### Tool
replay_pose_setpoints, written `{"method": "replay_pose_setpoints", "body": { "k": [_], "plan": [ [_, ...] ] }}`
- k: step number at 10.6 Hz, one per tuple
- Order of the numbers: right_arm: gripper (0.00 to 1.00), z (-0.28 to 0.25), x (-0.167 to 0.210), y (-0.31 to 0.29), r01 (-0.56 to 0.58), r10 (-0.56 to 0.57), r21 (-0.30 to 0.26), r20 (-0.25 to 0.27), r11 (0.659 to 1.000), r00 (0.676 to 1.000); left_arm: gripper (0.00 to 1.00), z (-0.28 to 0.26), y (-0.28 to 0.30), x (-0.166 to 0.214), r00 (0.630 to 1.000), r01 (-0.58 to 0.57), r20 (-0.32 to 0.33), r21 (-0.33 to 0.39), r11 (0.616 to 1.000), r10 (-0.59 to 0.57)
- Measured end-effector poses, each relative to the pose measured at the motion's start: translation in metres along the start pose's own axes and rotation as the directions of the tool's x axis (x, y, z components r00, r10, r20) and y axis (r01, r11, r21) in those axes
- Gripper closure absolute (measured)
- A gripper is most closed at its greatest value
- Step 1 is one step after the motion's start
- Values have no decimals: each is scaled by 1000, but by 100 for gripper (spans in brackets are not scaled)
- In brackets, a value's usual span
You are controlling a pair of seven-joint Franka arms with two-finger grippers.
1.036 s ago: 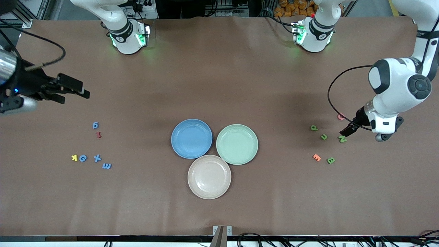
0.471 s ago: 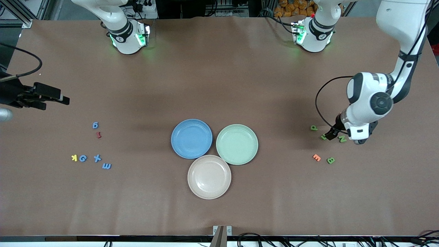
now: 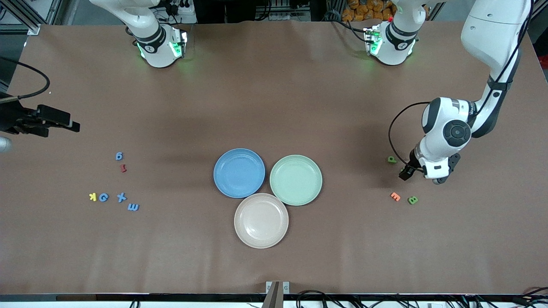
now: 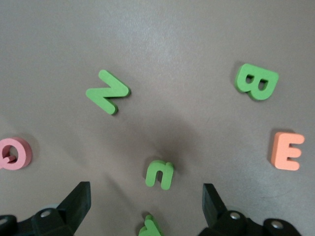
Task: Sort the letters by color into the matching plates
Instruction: 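Move the left gripper down toward the green foam letters, then close the left gripper on the green letter u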
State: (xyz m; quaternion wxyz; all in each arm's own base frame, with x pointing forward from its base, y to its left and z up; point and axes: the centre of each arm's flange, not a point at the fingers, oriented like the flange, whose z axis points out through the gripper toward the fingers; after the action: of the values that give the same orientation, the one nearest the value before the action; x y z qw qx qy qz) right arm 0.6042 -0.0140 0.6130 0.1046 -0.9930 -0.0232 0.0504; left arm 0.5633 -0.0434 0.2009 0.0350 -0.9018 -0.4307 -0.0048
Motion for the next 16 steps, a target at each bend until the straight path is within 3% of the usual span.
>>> {"method": "replay_pose_setpoints", "body": {
  "k": [5,16],
  "plan": [
    [0,4,1,0,13,-12,-34,13,999,1000,0,19,3,1,1000,3,-4,-47,999,-3],
    [0,2,-1,19,4,-3,-58,20,998,1000,0,36,5,-2,1000,1,1,-67,998,-1]
  ]
}}
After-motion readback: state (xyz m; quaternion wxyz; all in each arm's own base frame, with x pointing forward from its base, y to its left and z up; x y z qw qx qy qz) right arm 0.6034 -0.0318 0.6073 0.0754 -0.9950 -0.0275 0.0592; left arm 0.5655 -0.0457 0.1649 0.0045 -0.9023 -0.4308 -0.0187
